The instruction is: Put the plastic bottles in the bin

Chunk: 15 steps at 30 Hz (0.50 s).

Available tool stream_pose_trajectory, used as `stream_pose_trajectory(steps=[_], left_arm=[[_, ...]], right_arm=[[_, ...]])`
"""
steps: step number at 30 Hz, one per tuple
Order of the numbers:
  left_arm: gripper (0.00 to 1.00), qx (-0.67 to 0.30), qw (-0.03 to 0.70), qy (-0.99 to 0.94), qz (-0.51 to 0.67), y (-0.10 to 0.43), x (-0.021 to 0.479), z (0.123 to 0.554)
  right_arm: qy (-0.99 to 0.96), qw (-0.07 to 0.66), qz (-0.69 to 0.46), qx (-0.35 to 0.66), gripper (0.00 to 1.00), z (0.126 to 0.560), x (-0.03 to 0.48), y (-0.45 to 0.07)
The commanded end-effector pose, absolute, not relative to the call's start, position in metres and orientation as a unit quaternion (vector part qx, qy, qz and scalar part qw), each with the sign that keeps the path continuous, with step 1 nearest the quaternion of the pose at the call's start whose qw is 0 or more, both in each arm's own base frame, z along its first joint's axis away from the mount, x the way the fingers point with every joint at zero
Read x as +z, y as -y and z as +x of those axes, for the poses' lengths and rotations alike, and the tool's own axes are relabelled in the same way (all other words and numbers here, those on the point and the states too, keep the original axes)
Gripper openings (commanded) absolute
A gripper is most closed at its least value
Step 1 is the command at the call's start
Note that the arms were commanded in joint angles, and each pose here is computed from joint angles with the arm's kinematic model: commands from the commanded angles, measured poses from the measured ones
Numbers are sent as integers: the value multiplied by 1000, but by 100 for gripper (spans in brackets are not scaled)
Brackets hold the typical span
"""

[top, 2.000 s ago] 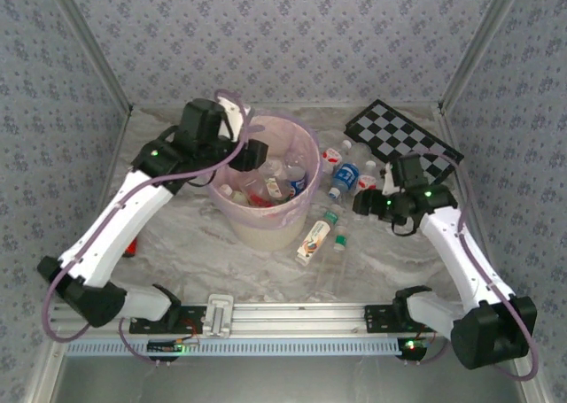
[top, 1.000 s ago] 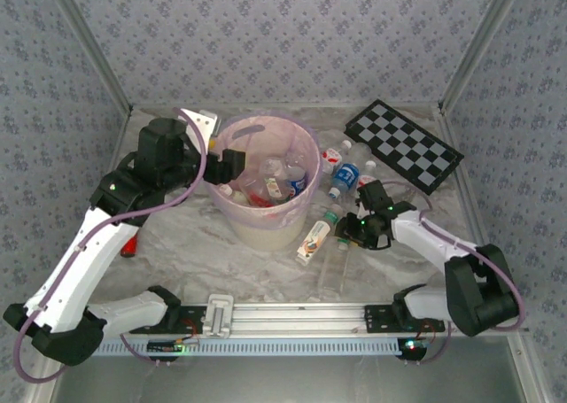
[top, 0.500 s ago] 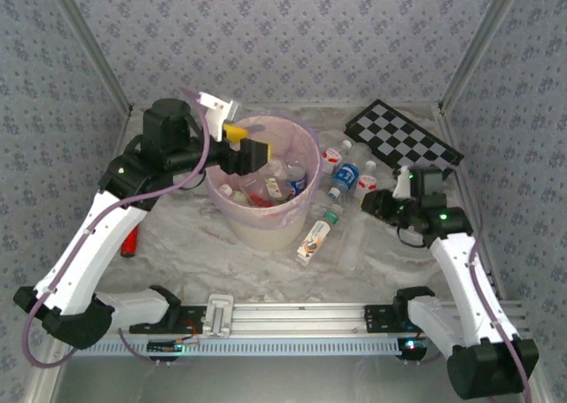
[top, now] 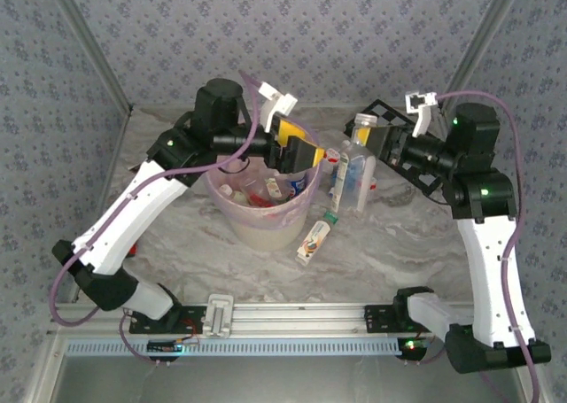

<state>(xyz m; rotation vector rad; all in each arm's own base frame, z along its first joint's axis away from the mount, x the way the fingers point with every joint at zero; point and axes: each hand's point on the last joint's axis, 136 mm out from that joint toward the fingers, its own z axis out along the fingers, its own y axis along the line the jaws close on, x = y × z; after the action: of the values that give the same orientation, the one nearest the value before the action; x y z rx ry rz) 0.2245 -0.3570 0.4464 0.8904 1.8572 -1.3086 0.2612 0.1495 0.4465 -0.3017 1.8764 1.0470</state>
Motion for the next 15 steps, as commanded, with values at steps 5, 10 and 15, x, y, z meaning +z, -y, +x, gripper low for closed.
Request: stream_pose_trajectory(steps=[5, 10, 15], left_arm=[[99, -531, 354, -675, 370, 378, 471, 214], [92, -522, 349, -680, 379, 386, 464, 215], [81, -515, 340, -688, 381, 392, 456, 219]], right_arm=[[-728, 473, -176, 464, 26, 260, 479, -188], [-717, 475, -185, 476, 26, 263, 486, -200], [-712, 479, -189, 477, 26, 267, 492, -205]])
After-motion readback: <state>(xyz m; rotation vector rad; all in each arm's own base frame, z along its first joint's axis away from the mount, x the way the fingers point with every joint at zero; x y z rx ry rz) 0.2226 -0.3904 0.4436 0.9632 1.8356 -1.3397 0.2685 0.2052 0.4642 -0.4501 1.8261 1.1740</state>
